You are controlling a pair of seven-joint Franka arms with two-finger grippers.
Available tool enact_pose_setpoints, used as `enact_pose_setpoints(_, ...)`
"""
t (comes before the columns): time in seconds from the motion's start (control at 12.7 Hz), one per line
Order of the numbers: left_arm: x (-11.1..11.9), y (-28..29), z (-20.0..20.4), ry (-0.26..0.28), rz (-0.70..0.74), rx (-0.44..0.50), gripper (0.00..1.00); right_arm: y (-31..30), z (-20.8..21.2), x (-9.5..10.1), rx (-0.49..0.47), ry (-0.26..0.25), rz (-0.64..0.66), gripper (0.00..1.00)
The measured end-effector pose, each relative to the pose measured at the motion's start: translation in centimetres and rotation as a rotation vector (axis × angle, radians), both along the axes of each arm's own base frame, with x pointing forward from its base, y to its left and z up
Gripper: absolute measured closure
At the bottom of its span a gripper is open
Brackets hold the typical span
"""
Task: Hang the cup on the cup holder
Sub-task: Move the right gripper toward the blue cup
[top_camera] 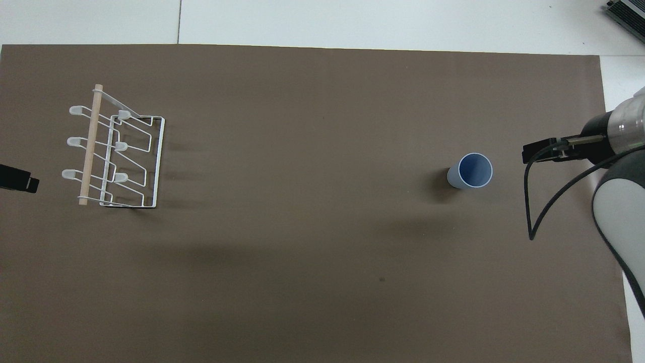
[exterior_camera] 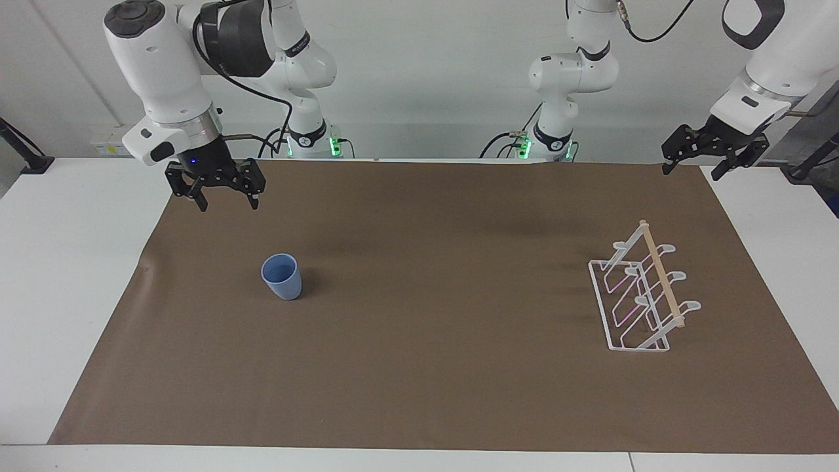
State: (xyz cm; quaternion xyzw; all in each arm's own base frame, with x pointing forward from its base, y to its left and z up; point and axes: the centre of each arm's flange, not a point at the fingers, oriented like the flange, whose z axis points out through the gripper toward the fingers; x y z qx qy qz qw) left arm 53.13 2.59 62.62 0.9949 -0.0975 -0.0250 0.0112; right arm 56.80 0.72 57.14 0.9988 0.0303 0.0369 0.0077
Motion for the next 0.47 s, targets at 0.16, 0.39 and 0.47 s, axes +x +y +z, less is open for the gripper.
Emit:
enact_pose_setpoints(0.16, 0.0, 0.0, 0.0, 0.0, 0.0, 0.0, 0.0, -0.4, -2.2, 0.0, 0.0, -0.009, -0.007, 0.0)
enact_pose_setpoints(0.39, 0.0, 0.0, 0.0, 0.0, 0.0, 0.0, 0.0, -1.1, -6.0, 0.1, 0.001, -0.031, -0.017, 0.0)
enact_pose_setpoints(0.47, 0.0, 0.0, 0.0, 0.0, 0.0, 0.0, 0.0, -1.1, -7.3, 0.1, 0.001, -0.039, -0.017, 0.0)
